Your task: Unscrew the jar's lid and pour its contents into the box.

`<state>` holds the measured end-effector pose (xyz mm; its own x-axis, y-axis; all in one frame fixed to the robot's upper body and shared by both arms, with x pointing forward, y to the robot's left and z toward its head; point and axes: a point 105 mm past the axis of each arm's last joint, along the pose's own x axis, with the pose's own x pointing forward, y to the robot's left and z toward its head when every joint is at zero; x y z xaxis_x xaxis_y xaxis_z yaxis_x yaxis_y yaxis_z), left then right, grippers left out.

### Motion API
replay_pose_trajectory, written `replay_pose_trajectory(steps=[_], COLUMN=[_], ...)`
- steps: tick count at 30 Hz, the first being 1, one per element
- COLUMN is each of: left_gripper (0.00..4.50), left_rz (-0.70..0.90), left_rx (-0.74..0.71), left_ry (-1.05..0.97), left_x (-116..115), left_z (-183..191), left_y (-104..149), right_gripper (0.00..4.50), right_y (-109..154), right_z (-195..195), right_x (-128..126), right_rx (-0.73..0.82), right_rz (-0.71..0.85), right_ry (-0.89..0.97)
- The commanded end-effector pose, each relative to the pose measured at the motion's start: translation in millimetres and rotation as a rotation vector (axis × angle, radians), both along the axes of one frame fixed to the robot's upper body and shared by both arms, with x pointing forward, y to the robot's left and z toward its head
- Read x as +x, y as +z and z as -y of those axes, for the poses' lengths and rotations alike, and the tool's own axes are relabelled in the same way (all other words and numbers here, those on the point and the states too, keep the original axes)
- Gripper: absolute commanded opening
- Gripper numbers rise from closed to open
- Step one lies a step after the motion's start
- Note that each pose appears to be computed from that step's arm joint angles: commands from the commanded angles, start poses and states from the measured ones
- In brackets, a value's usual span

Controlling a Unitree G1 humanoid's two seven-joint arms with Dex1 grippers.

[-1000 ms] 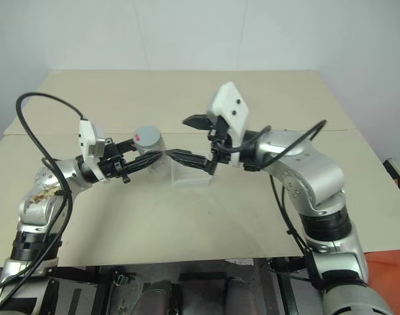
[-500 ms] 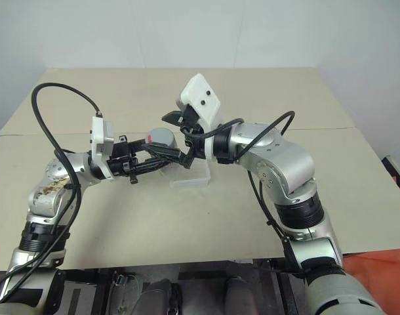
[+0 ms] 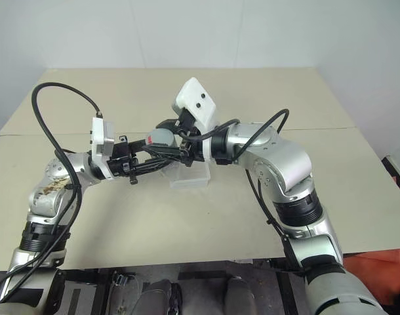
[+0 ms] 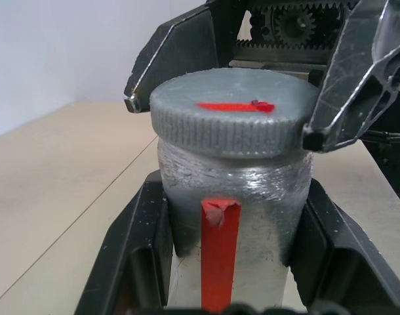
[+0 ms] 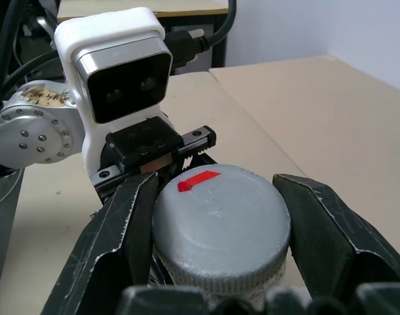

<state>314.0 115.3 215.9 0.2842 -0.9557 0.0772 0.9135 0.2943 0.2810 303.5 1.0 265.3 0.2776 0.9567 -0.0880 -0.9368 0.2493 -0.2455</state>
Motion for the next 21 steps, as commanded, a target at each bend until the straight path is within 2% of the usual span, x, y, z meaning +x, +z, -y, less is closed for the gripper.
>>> replay_pose_trajectory(steps=[1,6,9,12,16,21], left_gripper=[1.99,1.99,1.99,1.99,1.99,1.99], left_rz=[0.072,0.048,0.045,0.057,0.066,0.043], left_rx=[0.013,0.015,0.050,0.083,0.089,0.090], left_ry=[-0.182,-0.374,-0.461,-0.515,-0.510,-0.435], left_x=[-23.6,-48.2,-60.8,-69.2,-69.8,-64.3], left_z=[0.2,5.0,9.5,12.4,12.8,6.4], left_y=[18.7,23.2,20.3,18.4,20.0,13.4], right_gripper=[2.77,2.77,2.77,2.77,2.77,4.38], right_y=[9.1,9.5,8.6,4.8,4.1,7.0], right_z=[5.2,12.9,13.5,5.6,-0.1,-2.1], right_x=[-19.6,-38.0,-39.1,-36.6,-32.6,-20.0], right_rx=[-0.007,-0.024,-0.046,-0.089,-0.096,-0.033], right_rz=[0.051,0.031,0.022,0.020,0.030,0.073], right_ry=[0.255,0.610,0.765,0.843,0.854,0.727])
